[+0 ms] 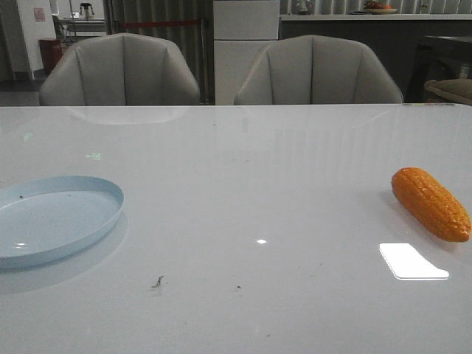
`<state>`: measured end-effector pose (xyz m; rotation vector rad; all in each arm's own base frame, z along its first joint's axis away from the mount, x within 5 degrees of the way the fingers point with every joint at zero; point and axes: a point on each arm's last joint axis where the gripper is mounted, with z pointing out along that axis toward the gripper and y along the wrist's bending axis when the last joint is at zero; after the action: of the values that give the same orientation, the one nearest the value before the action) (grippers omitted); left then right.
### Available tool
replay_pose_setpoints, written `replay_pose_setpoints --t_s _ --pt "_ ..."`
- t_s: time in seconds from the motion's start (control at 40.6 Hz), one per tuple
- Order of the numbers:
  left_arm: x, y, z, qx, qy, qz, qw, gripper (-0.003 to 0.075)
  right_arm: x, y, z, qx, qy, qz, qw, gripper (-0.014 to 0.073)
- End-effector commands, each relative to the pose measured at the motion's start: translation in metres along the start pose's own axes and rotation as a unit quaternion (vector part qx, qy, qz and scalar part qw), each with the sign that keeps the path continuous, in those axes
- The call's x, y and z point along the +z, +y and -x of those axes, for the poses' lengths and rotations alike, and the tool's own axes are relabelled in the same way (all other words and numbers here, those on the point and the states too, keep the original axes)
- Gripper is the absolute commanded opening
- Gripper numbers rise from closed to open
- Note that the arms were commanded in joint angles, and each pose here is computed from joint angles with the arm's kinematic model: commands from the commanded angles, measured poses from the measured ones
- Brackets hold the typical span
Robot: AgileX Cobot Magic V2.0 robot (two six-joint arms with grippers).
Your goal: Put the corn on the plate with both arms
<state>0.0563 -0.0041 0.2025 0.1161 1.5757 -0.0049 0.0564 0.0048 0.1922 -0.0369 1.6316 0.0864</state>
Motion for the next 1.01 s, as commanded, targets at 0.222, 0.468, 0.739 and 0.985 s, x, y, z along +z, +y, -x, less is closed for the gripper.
replay_pose_setpoints --t_s 0.222,0.468,0.739,0.985 --pt "-0.002 0.0 0.009 -0.011 -0.054 0.0 0.998 0.009 -0.003 0.0 0.014 -0.006 -0.062 -0.001 0.998 0.0027" --pt "-0.002 0.0 0.009 -0.011 -0.054 0.0 0.998 0.009 -0.003 0.0 0.014 -0.006 -0.062 -0.001 0.998 0.0027" --pt "-0.002 0.0 0.011 -0.015 -0.064 0.0 0.998 0.009 -0.003 0.0 0.014 -0.006 -0.062 -0.001 0.998 0.0027" --pt "-0.006 0.001 0.027 -0.02 -0.155 0.001 0.988 0.009 -0.003 0.0 0.015 -0.006 -0.064 -0.001 0.998 0.0027"
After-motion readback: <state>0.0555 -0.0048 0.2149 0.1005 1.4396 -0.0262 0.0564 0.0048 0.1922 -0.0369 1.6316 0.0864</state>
